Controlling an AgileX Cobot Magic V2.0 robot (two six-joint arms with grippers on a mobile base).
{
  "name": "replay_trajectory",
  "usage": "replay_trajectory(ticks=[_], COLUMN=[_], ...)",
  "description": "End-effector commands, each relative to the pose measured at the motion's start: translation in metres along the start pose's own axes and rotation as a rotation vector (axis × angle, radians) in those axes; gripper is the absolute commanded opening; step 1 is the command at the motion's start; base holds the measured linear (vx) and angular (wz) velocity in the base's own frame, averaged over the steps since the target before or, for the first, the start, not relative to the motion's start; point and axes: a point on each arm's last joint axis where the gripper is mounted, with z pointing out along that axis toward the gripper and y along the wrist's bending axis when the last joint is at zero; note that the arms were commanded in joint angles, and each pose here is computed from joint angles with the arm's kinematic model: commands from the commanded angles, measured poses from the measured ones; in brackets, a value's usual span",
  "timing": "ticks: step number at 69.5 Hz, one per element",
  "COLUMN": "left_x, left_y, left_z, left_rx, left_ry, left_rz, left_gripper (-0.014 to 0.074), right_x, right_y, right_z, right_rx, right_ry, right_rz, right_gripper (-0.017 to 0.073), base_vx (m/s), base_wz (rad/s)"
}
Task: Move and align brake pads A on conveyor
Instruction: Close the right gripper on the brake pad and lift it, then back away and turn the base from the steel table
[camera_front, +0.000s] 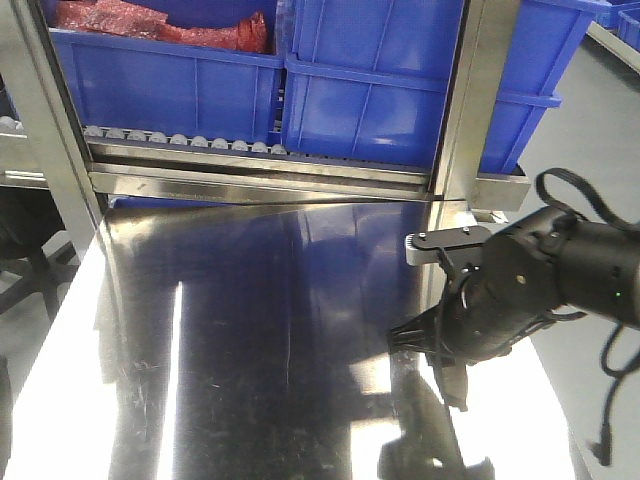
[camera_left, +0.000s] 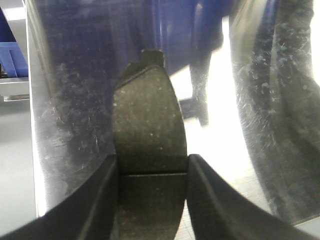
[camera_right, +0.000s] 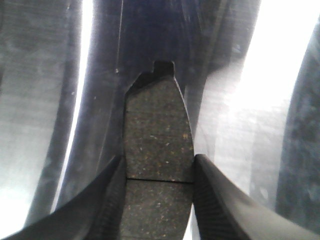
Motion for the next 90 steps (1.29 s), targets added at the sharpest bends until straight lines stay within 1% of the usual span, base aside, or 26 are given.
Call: replay_trajectory(ticks=[1,9,18,28,38,53,70,90], left_x=[-0.014,-0.014,-0.014,-0.014,-0.014,-0.014,-0.014,-0.014], left_y=[-0.003,-0.003,-0.003,-0.003,-0.003,-0.003,-0.003,-0.003], left_z=[-0.006,-0.006,-0.006,-0.006,-0.006,-0.006,-0.006,-0.006], left_rx=[0.023,0.023,0.023,0.023,0.023,0.023,0.023,0.023], left_ry=[-0.098,-0.098,-0.098,-0.098,-0.098,-0.098,-0.098,-0.098], left_rz=[0.001,0.001,0.001,0.001,0.001,0.001,0.001,0.001], left_gripper=[0.0174,0.0174,0.0174,0.0174,0.0174,0.0174,0.0174,0.0174], right_x=[0.000,0.016,0.040,0.072,0.104,0.143,0.161,0.163], right_y=[-0.004,-0.009,-0.016,-0.027,-0.037,-0.049,-0.054,-0.055], right_z=[-0.031,-0.052,-0.076,-0.097,-0.116,-0.135,-0.150,-0.152], right_rx=[-0.028,-0.053,-0.072,-0.071,-0.068,-0.094,-0.112,-0.114], right_ry=[-0.134,-0.220,-0.315,-0.393,-0.489,-0.627,-0.726,-0.736], right_rz=[-0.005,-0.002,-0.012,-0.038,-0.050,-0.038,-0.026,-0.024], right_gripper=[0.0177,0.0177,0.0177,0.0177,0.0177,0.0177,0.0177,0.0177], base_vx=[0.00,0.00,0.00,0.00,0.00,0.00,0.00,0.00], base_wz=[0.00,0.00,0.00,0.00,0.00,0.00,0.00,0.00])
